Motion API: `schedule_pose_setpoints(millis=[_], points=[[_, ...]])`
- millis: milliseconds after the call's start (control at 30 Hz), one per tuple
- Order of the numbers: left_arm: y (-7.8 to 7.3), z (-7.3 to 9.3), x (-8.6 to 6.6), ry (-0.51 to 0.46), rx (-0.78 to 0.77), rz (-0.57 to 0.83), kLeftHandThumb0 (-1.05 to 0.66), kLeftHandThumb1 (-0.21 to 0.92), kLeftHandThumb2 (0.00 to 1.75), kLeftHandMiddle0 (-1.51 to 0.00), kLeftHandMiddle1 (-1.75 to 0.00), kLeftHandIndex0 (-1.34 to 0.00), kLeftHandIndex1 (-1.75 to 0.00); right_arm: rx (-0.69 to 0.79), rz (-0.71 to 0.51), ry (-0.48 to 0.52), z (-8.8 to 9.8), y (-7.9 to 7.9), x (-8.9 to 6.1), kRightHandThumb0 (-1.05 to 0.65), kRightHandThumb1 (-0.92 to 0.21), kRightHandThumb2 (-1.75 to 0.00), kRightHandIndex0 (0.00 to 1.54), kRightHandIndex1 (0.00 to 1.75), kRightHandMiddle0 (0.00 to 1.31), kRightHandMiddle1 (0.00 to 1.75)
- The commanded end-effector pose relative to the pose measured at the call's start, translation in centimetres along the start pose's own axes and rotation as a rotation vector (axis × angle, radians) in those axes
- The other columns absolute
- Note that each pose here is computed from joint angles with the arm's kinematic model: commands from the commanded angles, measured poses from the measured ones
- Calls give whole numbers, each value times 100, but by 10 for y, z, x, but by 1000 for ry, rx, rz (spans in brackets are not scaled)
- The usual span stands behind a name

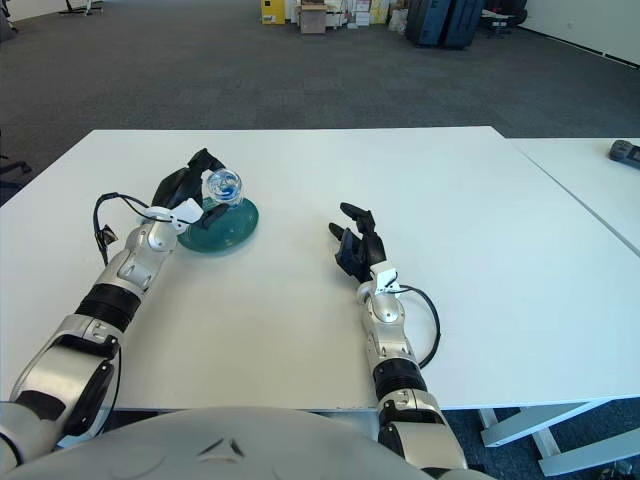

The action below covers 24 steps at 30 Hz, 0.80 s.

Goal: Put the bottle into the plate.

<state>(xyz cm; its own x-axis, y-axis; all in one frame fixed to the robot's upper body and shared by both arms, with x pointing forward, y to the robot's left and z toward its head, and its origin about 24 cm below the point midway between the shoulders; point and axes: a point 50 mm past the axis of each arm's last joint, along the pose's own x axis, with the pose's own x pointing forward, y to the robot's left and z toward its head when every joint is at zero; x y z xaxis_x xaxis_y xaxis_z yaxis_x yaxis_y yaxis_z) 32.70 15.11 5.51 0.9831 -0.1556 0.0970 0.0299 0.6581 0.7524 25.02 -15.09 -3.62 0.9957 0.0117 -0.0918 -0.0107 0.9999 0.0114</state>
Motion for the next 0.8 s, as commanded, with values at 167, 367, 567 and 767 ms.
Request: schedule_pose_setpoints(millis=[167,367,567,767], points=[[7,-2,0,-17,-1,31,-44,42,118,-109,-175,-53,-175,7,-60,192,-38,-16,-30,-90,-92,-100,65,10,0,83],[5,-5,-1,-29,2,22,-43,42,118,-109,-175,-52,-175,6,-63,190,-37,-16,-30,-90,-92,-100,65,10,0,84],[4,-7,-3,-68,8,11,-43,43,117,-110,-175,-52,-175,3,-64,190,-37,-16,-30,-90,-92,-101,67,12,0,84],[3,-10,-5,-101,13,-11,-43,42,118,-110,-175,-52,-175,10,-60,187,-36,-16,-30,-91,-92,-101,69,14,0,83]])
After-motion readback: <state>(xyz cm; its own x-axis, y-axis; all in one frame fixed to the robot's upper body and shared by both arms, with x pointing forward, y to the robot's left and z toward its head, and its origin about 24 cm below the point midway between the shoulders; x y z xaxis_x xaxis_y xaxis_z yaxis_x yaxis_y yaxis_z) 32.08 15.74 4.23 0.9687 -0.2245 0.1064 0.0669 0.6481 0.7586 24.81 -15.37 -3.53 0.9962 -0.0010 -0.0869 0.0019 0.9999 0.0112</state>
